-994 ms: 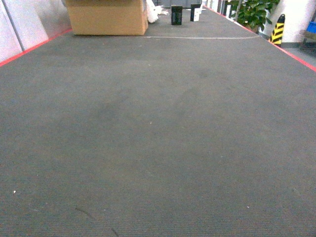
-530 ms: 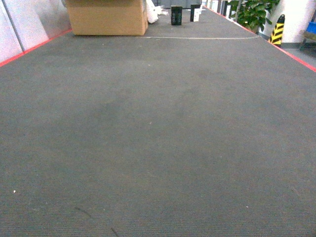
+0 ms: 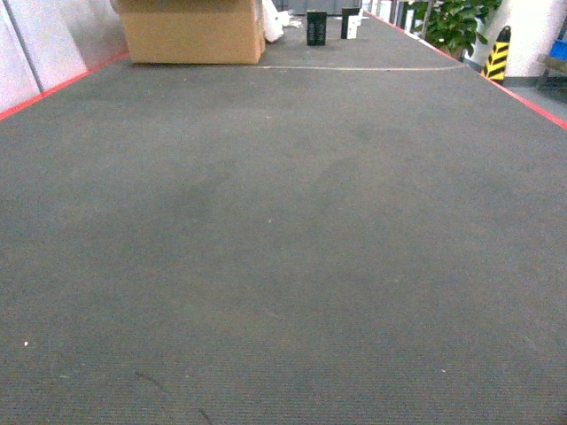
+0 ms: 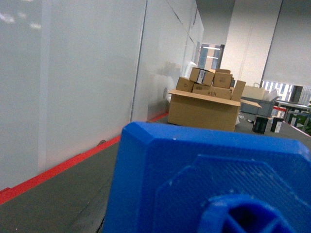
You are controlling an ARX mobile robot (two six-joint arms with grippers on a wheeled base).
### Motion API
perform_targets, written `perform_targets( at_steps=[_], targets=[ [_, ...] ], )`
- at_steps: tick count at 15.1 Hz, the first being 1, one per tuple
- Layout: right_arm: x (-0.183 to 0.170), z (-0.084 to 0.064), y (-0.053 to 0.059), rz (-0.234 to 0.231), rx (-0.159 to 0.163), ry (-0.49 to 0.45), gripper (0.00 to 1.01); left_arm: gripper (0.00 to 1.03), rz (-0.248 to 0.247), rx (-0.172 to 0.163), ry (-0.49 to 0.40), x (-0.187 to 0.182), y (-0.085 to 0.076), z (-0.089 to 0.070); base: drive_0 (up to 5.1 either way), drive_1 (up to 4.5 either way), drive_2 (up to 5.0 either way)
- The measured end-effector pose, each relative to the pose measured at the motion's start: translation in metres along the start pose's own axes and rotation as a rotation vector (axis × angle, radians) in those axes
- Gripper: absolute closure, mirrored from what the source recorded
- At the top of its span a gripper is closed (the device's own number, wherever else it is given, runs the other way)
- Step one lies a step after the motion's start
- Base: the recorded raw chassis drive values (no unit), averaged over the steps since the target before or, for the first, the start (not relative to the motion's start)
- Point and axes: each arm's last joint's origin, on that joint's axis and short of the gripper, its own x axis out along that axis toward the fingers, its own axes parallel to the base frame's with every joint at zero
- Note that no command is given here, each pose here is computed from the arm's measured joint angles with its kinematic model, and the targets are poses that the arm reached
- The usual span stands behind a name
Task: Sort blue parts and orange caps into right shelf containers
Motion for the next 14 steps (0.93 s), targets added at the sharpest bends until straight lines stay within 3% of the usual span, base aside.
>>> perform_targets(
  at_steps=[10,14],
  targets=[
    [0.007,-0.002,-0.003,-0.024,-0.017,-0.001,0.03,0.56,0.000,0.000,0.000,0.000,0.000,0.000,0.0,0.00,0.0],
    [0.014,-0.002,-0.006,-0.054,-0.047,-0.005,0.03,0.56,0.000,0.000,0.000,0.000,0.000,0.000,0.0,0.00,0.0]
  ],
)
